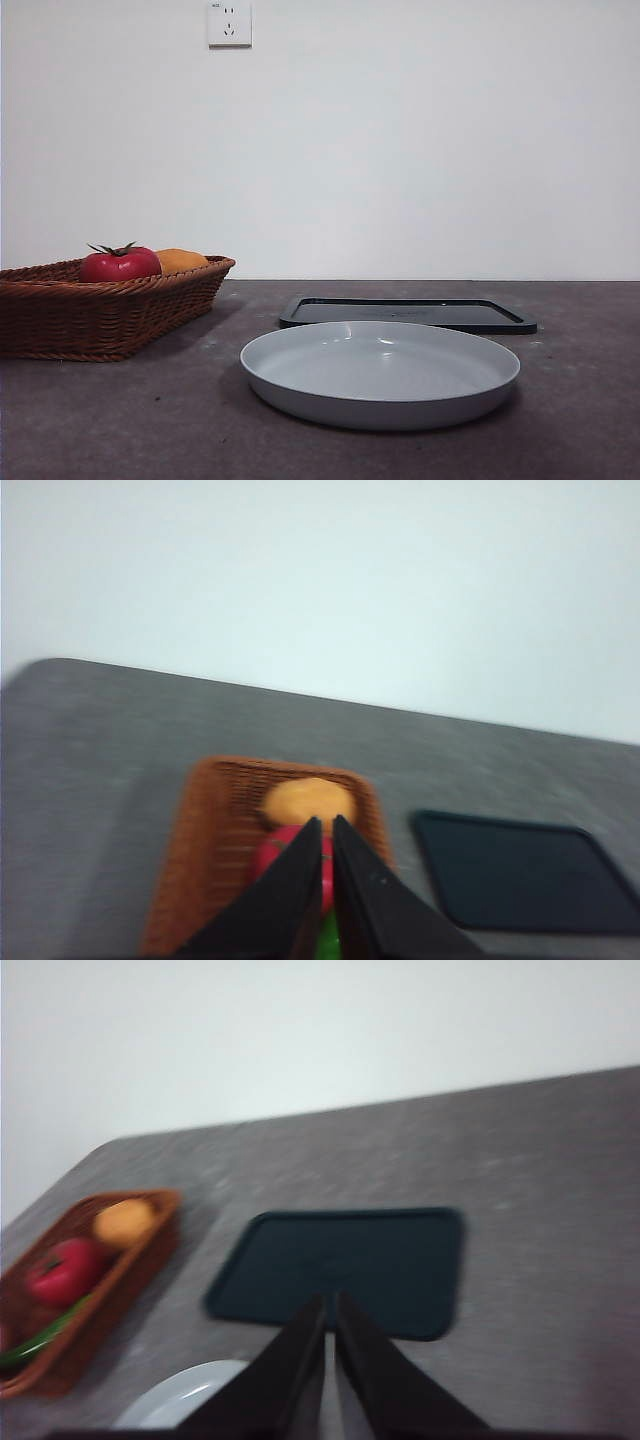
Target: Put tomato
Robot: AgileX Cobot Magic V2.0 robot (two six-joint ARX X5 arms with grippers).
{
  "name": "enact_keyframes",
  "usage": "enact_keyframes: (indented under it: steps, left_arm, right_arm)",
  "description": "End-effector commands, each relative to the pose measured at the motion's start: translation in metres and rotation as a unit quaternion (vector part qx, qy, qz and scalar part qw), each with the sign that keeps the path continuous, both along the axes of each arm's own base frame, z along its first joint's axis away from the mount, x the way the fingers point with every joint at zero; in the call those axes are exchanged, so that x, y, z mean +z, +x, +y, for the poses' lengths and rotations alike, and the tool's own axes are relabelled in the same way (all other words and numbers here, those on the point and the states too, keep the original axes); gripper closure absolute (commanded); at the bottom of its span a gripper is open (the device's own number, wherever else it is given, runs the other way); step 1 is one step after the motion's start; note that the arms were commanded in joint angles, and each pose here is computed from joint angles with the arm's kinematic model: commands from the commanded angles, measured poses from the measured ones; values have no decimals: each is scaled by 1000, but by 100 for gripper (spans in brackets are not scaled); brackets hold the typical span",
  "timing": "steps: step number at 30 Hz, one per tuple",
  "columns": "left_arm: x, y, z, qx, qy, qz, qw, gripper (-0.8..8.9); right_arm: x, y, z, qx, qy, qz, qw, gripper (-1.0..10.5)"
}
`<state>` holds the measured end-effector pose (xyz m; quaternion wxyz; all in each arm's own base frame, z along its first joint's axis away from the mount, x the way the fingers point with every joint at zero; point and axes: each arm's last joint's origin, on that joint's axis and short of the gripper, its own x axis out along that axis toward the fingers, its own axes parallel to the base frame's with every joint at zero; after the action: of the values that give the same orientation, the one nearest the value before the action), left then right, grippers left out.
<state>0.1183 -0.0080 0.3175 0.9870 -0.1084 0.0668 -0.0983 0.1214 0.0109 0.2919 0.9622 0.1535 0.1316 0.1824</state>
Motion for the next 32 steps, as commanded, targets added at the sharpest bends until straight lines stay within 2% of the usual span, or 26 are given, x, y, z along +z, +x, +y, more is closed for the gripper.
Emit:
enact_keyframes:
  steps: [1, 9, 12, 19, 22, 24, 27, 28, 29, 30, 31, 32]
  left_arm:
    - [18, 14, -4, -44, -8, 20, 999, 798]
    - [48, 50, -21, -145, -11, 112, 983, 797]
    - [53, 60, -30, -170, 3, 145, 975, 798]
    - [45, 77, -57, -234, 38, 233, 943, 798]
    - [33, 83, -76, -269, 49, 271, 923, 798]
    - [27, 83, -84, -282, 55, 292, 912, 788]
    - [25, 84, -88, -288, 57, 297, 909, 763]
    - [25, 84, -88, -288, 57, 295, 909, 696]
    - [25, 84, -88, -288, 57, 295, 909, 590]
    - [25, 84, -88, -288, 57, 295, 909, 453]
    - [26, 84, -88, -288, 56, 294, 910, 319]
    - [26, 85, -88, -288, 56, 291, 911, 180]
  right_arm:
    - [19, 10, 4, 42, 3, 10, 999, 938]
    - [52, 39, 23, 125, -51, 61, 989, 938]
    - [56, 48, 31, 136, -73, 88, 984, 938]
    - [50, 59, 55, 165, -119, 135, 970, 938]
    - [45, 59, 69, 200, -132, 142, 960, 938]
    - [46, 58, 72, 210, -133, 136, 959, 937]
    - [46, 58, 72, 210, -134, 135, 959, 936]
    - [46, 58, 72, 210, -134, 135, 959, 936]
    - [46, 58, 72, 210, -134, 135, 959, 932]
    - [46, 58, 72, 210, -134, 135, 959, 876]
    - [46, 58, 72, 210, -134, 135, 959, 770]
    - [46, 58, 72, 210, -133, 135, 959, 610]
